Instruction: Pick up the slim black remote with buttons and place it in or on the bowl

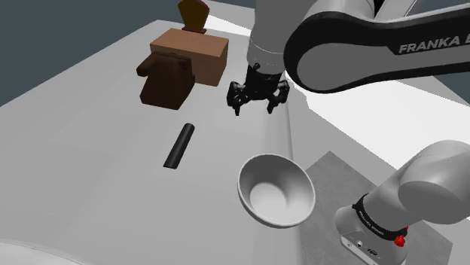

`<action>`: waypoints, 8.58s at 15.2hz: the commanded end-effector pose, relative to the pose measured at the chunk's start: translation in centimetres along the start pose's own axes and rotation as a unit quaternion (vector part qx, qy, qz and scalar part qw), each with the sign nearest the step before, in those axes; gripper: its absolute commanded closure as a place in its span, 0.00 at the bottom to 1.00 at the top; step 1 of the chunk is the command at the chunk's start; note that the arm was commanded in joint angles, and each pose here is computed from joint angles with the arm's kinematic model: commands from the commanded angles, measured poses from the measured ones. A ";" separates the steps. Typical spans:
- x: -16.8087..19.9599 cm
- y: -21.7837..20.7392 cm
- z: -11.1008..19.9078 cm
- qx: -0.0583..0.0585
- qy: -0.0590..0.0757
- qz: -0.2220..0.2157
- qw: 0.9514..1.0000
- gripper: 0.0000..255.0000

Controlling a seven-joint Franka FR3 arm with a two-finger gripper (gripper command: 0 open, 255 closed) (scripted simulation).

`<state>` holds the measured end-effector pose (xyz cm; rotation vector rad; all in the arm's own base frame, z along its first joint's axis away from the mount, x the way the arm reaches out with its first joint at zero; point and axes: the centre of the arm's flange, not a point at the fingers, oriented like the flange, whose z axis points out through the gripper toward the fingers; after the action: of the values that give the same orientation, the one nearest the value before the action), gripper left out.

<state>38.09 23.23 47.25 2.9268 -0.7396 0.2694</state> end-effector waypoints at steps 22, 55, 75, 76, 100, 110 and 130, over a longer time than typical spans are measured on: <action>1.7 -22.4 13.8 -0.020 0.005 0.164 0.986 0.00; 2.9 -22.0 10.0 -0.020 0.005 0.164 0.986 1.00; 5.0 -21.3 -0.3 -0.020 0.005 0.164 0.986 1.00; 5.1 -21.3 -0.8 -0.020 0.005 0.164 0.986 1.00; -16.5 1.9 -2.4 -0.020 0.005 0.164 0.986 1.00; -18.2 2.5 2.2 -0.020 0.005 0.164 0.986 1.00; -18.4 2.2 -1.8 -0.020 0.005 0.164 0.986 0.00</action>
<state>21.13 30.06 44.47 2.7532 -1.2116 0.2943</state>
